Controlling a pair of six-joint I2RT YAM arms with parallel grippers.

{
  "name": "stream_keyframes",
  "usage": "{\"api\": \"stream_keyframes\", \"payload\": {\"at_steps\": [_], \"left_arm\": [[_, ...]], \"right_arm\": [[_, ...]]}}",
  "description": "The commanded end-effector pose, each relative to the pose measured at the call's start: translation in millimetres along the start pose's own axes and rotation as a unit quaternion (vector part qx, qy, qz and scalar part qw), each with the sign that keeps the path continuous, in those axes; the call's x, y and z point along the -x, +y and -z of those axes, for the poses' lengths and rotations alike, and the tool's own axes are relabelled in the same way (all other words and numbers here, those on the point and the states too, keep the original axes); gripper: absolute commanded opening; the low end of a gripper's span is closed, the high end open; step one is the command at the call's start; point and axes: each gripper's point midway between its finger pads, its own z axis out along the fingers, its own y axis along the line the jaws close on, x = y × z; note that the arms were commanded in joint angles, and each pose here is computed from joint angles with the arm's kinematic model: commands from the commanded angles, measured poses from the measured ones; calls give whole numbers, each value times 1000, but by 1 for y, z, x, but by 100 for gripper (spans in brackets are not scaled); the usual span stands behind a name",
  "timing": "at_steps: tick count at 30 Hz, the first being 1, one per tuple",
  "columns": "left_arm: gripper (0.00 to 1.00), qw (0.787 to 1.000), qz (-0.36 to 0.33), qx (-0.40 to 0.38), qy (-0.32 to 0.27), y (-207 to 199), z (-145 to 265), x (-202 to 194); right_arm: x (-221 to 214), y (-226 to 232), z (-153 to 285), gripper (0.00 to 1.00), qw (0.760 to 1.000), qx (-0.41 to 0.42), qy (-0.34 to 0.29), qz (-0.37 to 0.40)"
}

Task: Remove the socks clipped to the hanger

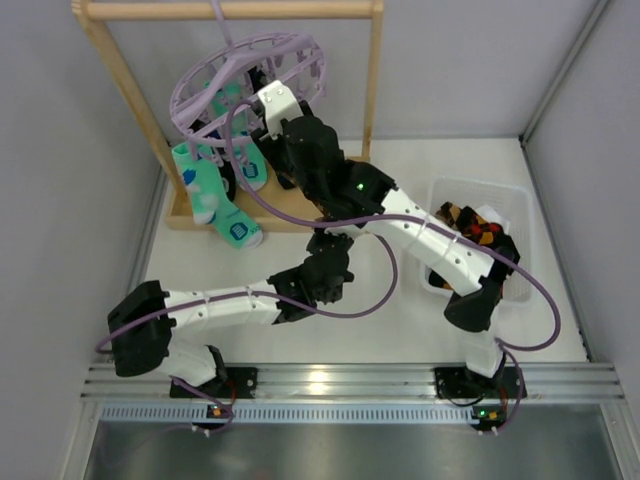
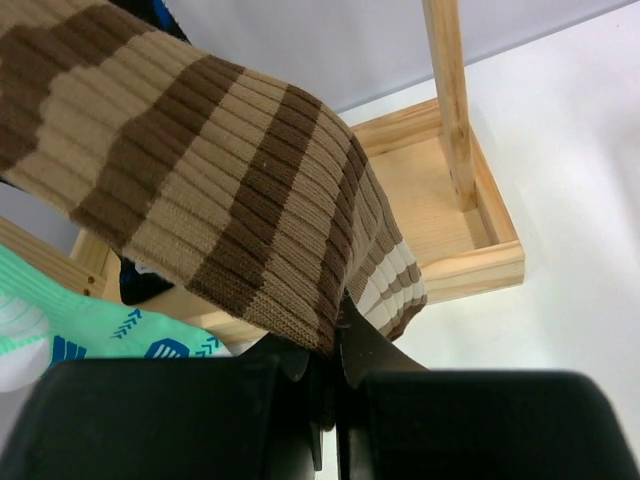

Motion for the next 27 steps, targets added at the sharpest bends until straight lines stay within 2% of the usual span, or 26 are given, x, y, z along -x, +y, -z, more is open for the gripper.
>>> {"api": "stream_keyframes", "payload": {"at_steps": [1,10,19,22,24,25,27], "left_arm": [[0,1000,5,-3,-14,-4,1,19],[0,1000,5,-12,-20,-7,1,26],[0,1000,7,-9,-20,-3,3,25],[0,1000,8,-11,-21,-2,4,26],[0,1000,9,-11,-20,-2,4,25],[0,1000,8,-11,-20,-2,4,24],[0,1000,9,-12,-19,-3,4,22]], "right_arm": [[9,-11,-4,58,998,-53,-15,5],[9,16,1,59,999,-18,-26,21],[2,-2,-13,57,992,-103,-13,69],[2,-3,-14,52,991,-110,-14,72],[5,-3,-12,42,991,-113,-18,73],[6,-2,-12,33,991,-112,-19,74],[9,-3,-9,26,991,-113,-23,71]]}}
